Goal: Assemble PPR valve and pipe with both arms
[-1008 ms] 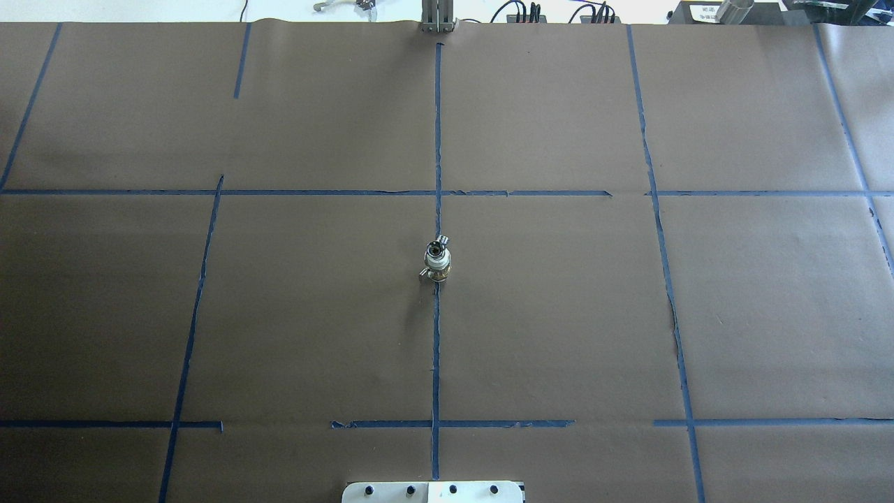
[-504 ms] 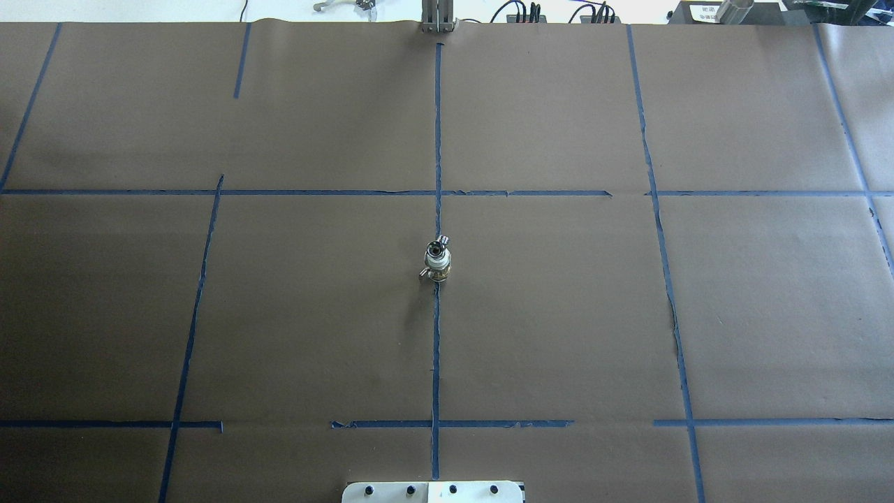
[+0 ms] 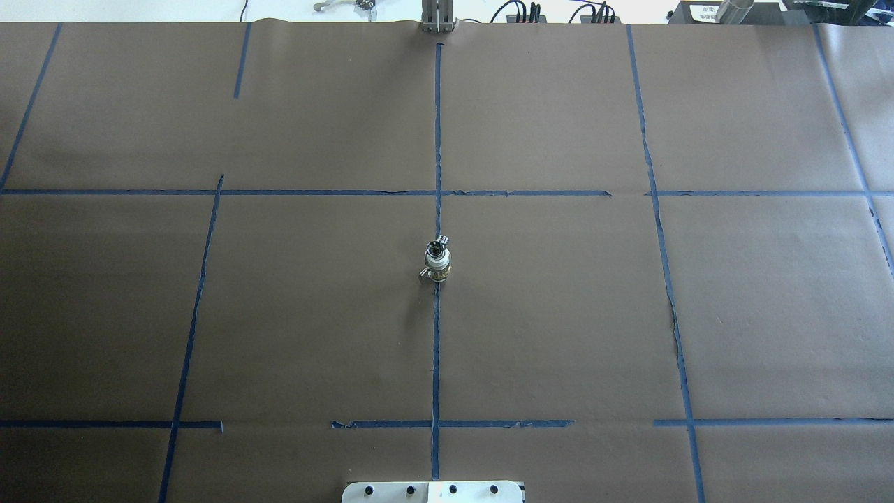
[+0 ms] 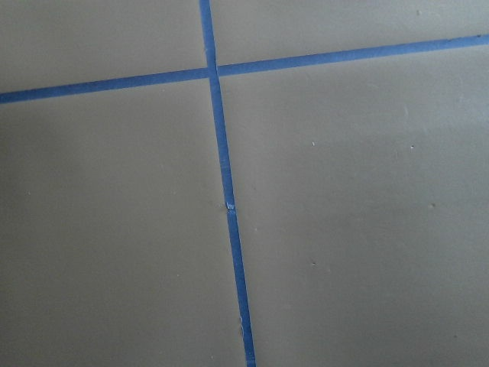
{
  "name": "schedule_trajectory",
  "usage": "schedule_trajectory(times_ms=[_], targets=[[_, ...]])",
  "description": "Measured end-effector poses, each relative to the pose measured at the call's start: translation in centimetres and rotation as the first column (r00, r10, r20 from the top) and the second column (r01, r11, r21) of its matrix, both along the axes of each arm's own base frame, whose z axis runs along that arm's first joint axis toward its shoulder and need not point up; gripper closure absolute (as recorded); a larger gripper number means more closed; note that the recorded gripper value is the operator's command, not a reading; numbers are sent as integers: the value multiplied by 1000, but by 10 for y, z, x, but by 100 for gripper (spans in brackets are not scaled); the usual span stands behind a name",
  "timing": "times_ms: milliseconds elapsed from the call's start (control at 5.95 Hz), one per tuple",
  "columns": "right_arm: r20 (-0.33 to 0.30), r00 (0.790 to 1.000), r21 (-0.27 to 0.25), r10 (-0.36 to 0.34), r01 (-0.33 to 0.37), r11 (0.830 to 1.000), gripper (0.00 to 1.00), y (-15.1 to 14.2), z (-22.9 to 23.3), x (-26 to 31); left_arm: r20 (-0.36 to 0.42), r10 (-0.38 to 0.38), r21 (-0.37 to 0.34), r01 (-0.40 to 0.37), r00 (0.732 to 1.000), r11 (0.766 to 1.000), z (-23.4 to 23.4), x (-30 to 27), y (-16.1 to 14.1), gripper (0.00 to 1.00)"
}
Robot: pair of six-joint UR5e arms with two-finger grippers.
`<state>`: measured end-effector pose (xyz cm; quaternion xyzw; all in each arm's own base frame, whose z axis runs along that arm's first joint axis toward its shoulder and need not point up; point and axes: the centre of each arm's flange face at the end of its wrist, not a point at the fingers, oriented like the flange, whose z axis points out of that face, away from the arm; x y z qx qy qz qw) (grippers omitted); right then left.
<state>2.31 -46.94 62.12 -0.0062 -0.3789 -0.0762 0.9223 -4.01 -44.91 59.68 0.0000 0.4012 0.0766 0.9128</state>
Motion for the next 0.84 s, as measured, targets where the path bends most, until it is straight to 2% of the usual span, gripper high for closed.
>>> schedule_trajectory(times_ms=[840], targets=[[3,1000,33,7,-7,999,0,-4,-4,0,9,5,31,-5,1000,999,-13,1,0,0]])
